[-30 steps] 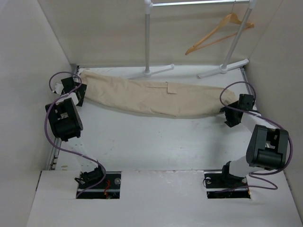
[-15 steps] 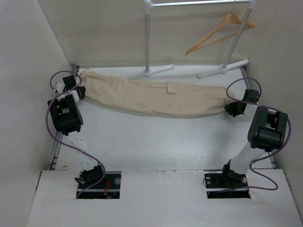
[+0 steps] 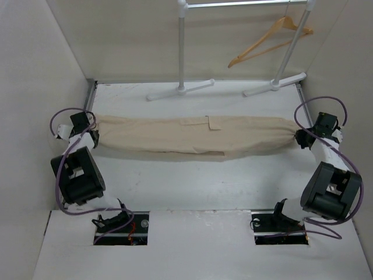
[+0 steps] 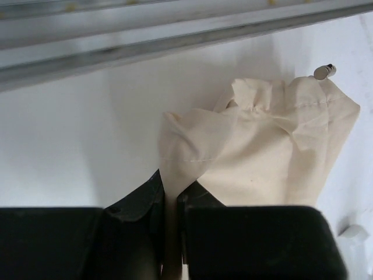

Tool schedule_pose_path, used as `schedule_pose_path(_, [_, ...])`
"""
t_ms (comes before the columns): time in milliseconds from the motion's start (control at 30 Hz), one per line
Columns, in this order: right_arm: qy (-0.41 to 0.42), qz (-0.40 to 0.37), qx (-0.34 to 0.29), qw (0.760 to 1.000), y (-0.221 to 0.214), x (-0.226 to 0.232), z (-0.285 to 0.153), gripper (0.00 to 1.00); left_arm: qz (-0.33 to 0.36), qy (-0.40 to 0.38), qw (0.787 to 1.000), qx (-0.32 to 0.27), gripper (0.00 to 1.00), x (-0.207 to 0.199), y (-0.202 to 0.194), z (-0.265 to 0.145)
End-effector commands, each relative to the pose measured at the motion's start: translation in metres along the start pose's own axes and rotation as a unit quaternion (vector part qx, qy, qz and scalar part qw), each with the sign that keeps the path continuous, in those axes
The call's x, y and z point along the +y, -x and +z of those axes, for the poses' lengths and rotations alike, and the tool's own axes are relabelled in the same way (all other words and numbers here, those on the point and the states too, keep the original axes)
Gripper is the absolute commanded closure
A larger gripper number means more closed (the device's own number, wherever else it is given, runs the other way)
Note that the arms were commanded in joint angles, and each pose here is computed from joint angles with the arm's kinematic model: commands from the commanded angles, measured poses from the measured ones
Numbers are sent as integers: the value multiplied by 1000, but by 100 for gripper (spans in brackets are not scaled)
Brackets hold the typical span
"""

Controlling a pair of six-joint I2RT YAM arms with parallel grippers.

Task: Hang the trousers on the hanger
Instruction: Fold the trousers at the center of the board.

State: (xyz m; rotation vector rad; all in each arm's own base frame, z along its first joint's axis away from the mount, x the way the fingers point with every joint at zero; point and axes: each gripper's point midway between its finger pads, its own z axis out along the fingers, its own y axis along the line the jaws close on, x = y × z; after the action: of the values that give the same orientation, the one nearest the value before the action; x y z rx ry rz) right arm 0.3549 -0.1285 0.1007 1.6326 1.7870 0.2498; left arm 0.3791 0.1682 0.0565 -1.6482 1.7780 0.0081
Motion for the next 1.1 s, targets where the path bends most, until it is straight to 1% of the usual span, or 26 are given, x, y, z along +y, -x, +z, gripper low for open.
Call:
schedule_pose_path(0, [-60, 26, -40, 997, 17, -41, -14, 99, 20, 77, 996, -47, 98, 56, 11, -34])
schedule_pose_path(67, [-74, 36, -44, 996, 15, -64, -23, 99, 22, 107, 992, -57, 97, 88, 11, -56])
schedule_pose_path(100, [-78, 40, -44, 995, 12, -73, -26, 99, 22, 124, 990, -65, 94, 106, 12, -65])
schedule_pose_path(133, [-80, 41, -46, 995, 7, -82, -30, 98, 22, 138, 988, -69, 89, 122, 12, -71])
schedule_pose_path(167, [-87, 41, -47, 994, 1, -93, -32, 96, 25, 149, 986, -69, 83, 135, 10, -75])
schedule_pose_path(200, [-90, 41, -46, 994, -5, -101, -32, 92, 29, 154, 985, -73, 73, 142, 9, -79])
schedule_pose_path(233, [-96, 39, -42, 994, -10, -108, -31, 85, 30, 150, 985, -78, 60, 143, 9, -82])
schedule_pose_path(300, [-97, 28, -23, 995, -17, -109, -29, 58, 28, 138, 988, -70, 38, 137, 8, -89])
schedule_pose_path(333, [-94, 15, -17, 995, -17, -105, -31, 50, 23, 123, 990, -63, 32, 129, 9, -96])
schedule_pose_path(367, [-87, 8, -20, 996, -14, -98, -37, 44, 20, 111, 992, -63, 28, 122, 13, -103])
schedule_pose_path(400, [-72, 2, -28, 997, -11, -89, -43, 40, 14, 95, 993, -70, 25, 112, 21, -115])
schedule_pose_path(433, [-56, -9, -39, 998, -7, -77, -52, 37, 13, 78, 994, -80, 24, 101, 30, -128])
schedule_pose_path(500, [-27, -27, -53, 998, -2, -54, -71, 36, 17, 38, 994, -105, 25, 77, 44, -157])
schedule_pose_path(533, [-13, -38, -58, 997, -1, -43, -80, 35, 20, 14, 994, -109, 30, 65, 46, -168])
schedule_pose_path(567, [1, -51, -61, 997, -1, -33, -86, 35, 31, -7, 994, -102, 39, 53, 41, -173])
schedule_pose_path(633, [21, -76, -61, 995, -7, -20, -93, 42, 52, -52, 996, -57, 61, 28, 17, -168])
schedule_pose_path(667, [33, -87, -56, 994, -14, -14, -93, 50, 60, -73, 995, -30, 68, 15, 3, -161])
schedule_pose_path(700, [48, -96, -48, 993, -22, -7, -91, 63, 66, -83, 994, -6, 74, 7, -10, -151])
schedule_pose_path(733, [63, -104, -34, 992, -32, -2, -88, 75, 69, -84, 994, 14, 77, 0, -20, -138])
schedule_pose_path(767, [75, -109, -17, 991, -41, 3, -85, 84, 72, -79, 994, 29, 80, -3, -28, -125])
schedule_pose_path(800, [85, -110, 4, 990, -50, 7, -82, 89, 74, -68, 994, 45, 83, -4, -35, -111])
schedule_pose_path(833, [95, -111, 22, 989, -57, 11, -79, 91, 71, -60, 994, 54, 84, -6, -39, -100])
schedule_pose_path(900, [116, -121, 52, 984, -68, 22, -77, 92, 62, -59, 995, 58, 86, -14, -37, -81])
schedule_pose_path(967, [120, -137, 69, 981, -74, 24, -73, 92, 46, -74, 995, 50, 85, -27, -27, -69])
schedule_pose_path(1000, [115, -141, 73, 981, -77, 21, -69, 92, 42, -88, 994, 45, 85, -38, -21, -62])
schedule_pose_path(1067, [91, -139, 81, 983, -83, 6, -58, 92, 36, -90, 994, 47, 85, -47, -16, -44])
